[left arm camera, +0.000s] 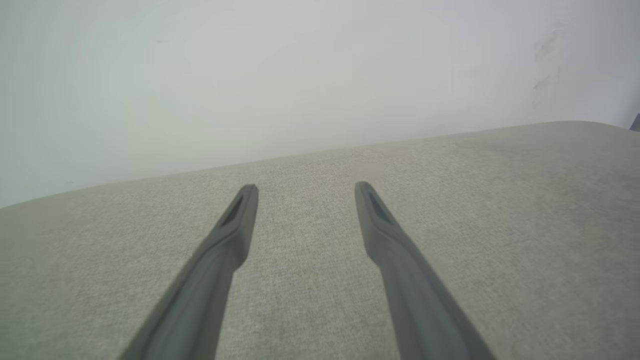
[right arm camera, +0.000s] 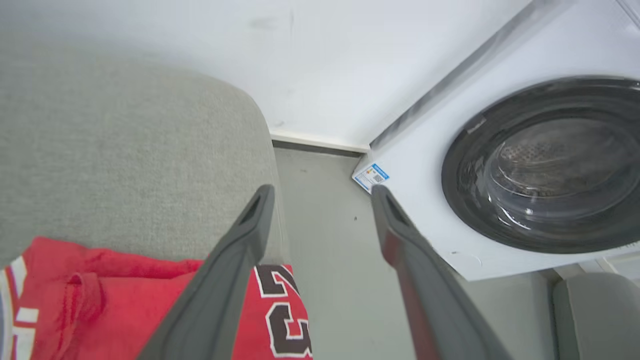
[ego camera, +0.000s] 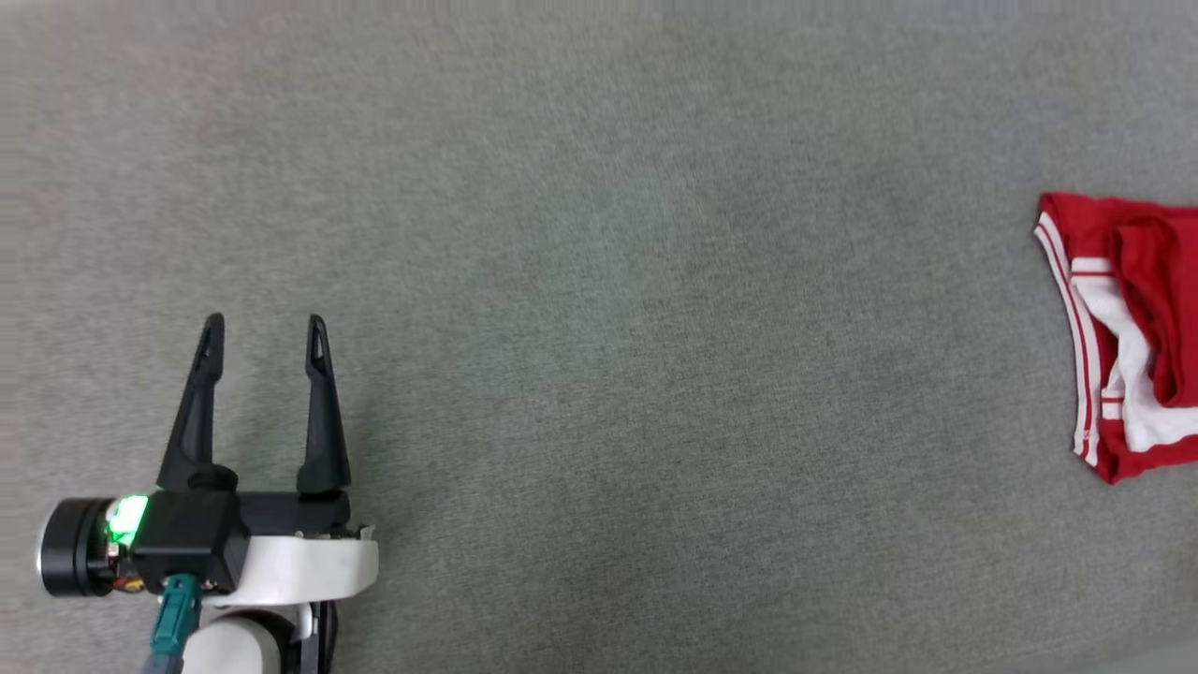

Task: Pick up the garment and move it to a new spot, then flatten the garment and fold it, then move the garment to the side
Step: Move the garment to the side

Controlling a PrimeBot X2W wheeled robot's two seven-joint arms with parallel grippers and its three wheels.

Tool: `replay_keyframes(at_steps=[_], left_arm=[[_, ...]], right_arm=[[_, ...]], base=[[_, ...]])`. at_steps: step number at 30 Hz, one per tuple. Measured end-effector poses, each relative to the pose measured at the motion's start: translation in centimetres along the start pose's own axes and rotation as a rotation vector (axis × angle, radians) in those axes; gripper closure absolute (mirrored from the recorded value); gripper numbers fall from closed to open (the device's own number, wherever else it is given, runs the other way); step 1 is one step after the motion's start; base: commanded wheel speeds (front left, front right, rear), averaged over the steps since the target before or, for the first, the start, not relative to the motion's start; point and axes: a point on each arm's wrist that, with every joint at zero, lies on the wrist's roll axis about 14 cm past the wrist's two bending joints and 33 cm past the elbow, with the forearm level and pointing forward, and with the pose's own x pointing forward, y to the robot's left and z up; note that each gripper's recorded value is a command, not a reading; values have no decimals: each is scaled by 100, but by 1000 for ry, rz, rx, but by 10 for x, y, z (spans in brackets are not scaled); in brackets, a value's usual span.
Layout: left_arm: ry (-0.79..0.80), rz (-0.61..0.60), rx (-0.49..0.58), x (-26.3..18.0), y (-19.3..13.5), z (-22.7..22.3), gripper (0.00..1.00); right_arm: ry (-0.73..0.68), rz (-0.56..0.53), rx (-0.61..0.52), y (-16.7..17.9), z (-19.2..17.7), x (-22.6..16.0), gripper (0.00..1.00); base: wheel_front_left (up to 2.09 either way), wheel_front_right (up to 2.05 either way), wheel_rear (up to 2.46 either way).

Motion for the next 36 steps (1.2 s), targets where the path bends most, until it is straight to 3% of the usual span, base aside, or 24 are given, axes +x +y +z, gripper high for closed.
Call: replay_keyframes(at_steps=[5,10,16,24,30,36], left_arm=[[-19,34,5,-18,6,19,0],[-37,74,16,-33,16,34,0],[-47,120,28,-53,28,46,0],[-61,168,40,-78,39,59,0],[-67,194,41,-95,43,66,0],[-60,212,41,-114,45,66,0]], right_arm=[[-309,16,43,18,65,-14,0],[-610,86,102,63,129,-37,0],[-778,229,175,132,161,-78,0],[-818,409,299,203,154,-134,0],[-733,432,420,218,119,-154,0],[-679,421,472,220,93,-171,0]], base=[[0,0,0],[0,0,0],[0,0,0],[0,0,0],[0,0,0],[0,0,0]])
